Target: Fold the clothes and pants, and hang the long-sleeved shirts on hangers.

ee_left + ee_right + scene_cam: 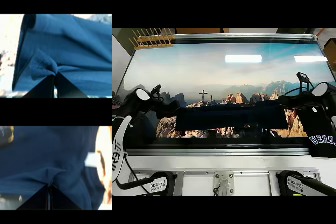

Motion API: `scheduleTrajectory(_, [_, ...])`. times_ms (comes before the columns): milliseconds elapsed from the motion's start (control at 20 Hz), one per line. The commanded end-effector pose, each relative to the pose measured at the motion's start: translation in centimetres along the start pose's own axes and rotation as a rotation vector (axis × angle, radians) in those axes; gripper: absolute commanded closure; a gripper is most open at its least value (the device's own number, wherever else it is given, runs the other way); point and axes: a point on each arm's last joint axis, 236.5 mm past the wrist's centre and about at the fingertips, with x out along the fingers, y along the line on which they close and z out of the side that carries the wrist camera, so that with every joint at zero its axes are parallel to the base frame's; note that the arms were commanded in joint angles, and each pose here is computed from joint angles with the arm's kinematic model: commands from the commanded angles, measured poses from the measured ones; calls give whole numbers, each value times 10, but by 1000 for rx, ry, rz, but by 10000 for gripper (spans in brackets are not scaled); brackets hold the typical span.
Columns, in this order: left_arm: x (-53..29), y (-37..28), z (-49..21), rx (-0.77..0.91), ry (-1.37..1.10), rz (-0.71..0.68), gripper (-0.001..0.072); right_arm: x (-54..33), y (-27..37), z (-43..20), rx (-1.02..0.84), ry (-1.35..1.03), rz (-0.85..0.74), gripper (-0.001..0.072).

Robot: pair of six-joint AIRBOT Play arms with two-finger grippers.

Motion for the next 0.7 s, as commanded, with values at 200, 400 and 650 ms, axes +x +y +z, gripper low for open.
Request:
scheduleTrajectory(200, [26, 3, 24, -13, 40, 8, 701, 40, 5, 23, -11, -44, 1, 693])
scheduleTrajectory(400, [10, -9, 50, 10, -27, -8, 138, 36, 19, 46, 48, -139, 68, 95])
scheduleTrajectory(650, [-72, -36, 82, 73, -217, -48, 138, -14, 15, 73, -19, -221, 79, 23])
